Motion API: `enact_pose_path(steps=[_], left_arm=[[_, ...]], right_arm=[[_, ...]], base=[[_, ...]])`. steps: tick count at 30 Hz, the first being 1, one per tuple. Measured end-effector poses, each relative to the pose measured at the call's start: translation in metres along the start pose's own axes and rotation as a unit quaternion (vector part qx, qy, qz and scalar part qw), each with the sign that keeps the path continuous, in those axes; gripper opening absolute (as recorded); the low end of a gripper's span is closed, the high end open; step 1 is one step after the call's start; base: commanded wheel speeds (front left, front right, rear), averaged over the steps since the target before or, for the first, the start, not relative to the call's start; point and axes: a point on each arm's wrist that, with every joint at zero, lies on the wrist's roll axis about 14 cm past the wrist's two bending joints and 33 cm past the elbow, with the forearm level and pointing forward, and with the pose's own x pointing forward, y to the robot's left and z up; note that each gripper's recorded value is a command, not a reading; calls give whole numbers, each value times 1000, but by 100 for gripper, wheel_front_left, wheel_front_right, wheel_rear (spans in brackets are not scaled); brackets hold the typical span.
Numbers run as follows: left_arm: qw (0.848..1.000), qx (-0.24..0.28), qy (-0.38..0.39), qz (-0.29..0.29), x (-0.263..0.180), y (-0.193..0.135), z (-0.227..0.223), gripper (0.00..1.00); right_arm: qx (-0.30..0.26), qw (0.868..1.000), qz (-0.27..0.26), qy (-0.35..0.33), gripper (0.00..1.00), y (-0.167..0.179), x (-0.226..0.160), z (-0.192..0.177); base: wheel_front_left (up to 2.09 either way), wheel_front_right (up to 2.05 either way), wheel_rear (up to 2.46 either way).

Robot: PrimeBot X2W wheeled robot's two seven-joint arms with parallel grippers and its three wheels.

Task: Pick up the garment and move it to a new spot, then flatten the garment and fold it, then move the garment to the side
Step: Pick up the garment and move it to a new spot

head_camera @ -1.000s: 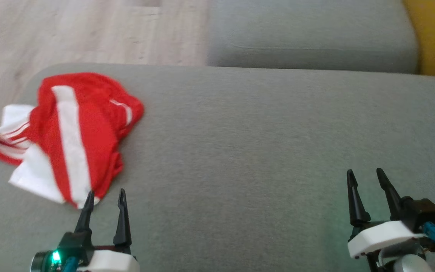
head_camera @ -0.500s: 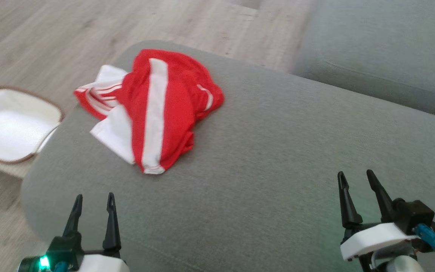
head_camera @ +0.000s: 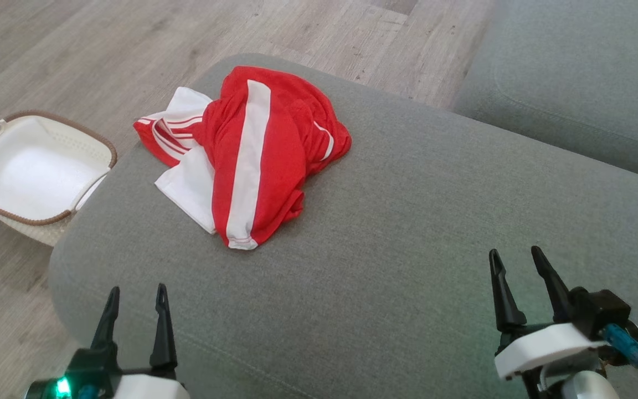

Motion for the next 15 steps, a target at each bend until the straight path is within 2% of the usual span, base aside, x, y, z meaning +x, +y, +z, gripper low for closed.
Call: enact_pose_path(steps=[5, 13, 15], left_arm=[[999, -16, 12, -27, 12, -9, 9, 100], [994, -51, 13, -98, 86, -27, 77, 100], [993, -41, 35, -105, 103, -24, 81, 100]], right_arm=[[3, 1000, -9, 2, 100, -7, -2, -2], [14, 999, -30, 5, 100, -23, -3, -8], [12, 999, -37, 6, 100, -29, -2, -9]], base=[[0, 0, 0], [0, 0, 0], [0, 0, 0]])
